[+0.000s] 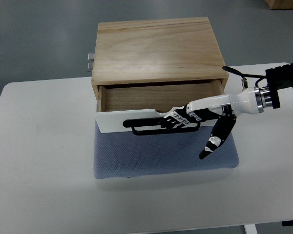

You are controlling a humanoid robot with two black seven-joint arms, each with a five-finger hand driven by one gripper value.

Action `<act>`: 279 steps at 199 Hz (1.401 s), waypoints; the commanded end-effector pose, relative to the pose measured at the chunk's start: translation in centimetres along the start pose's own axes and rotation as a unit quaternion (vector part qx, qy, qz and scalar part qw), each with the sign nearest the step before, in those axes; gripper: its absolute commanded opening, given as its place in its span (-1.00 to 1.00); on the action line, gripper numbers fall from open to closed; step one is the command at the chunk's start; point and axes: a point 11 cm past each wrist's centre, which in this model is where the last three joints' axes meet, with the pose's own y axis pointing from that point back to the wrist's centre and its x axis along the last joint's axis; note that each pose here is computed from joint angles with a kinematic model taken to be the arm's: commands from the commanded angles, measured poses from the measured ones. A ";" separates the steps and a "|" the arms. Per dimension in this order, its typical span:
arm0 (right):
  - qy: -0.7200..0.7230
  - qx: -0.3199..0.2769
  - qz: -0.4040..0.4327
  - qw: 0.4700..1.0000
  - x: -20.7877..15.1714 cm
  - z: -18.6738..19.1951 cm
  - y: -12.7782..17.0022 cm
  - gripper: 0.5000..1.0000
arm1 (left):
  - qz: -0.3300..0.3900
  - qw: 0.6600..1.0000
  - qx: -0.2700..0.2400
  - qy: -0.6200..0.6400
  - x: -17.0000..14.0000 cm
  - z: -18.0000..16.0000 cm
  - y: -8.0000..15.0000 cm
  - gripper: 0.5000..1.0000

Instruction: Open wood drawer with right hand

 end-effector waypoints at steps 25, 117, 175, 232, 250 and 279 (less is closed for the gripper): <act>0.010 0.009 0.009 1.000 0.6 -1.1 0.7 0.82 | 0.000 1.000 0.000 0.000 0.0 0.0 0.0 1.00; -0.001 0.032 0.125 0.992 4.3 -3.7 7.9 0.82 | 0.000 1.000 0.000 0.000 0.0 0.0 0.0 1.00; -0.070 0.057 0.354 0.931 11.9 -1.7 20.6 0.82 | 0.000 1.000 -0.001 0.000 0.0 0.0 0.0 1.00; -0.273 0.155 0.571 0.758 12.4 10.2 30.3 0.81 | 0.000 1.000 0.000 0.000 0.0 0.0 0.0 1.00; -0.303 0.162 0.604 0.720 11.3 13.3 31.1 0.81 | 0.000 1.000 0.000 0.000 0.0 0.0 0.0 1.00; -0.337 0.178 0.603 0.701 10.9 15.7 28.7 0.80 | 0.000 1.000 0.000 0.000 0.0 0.0 0.0 1.00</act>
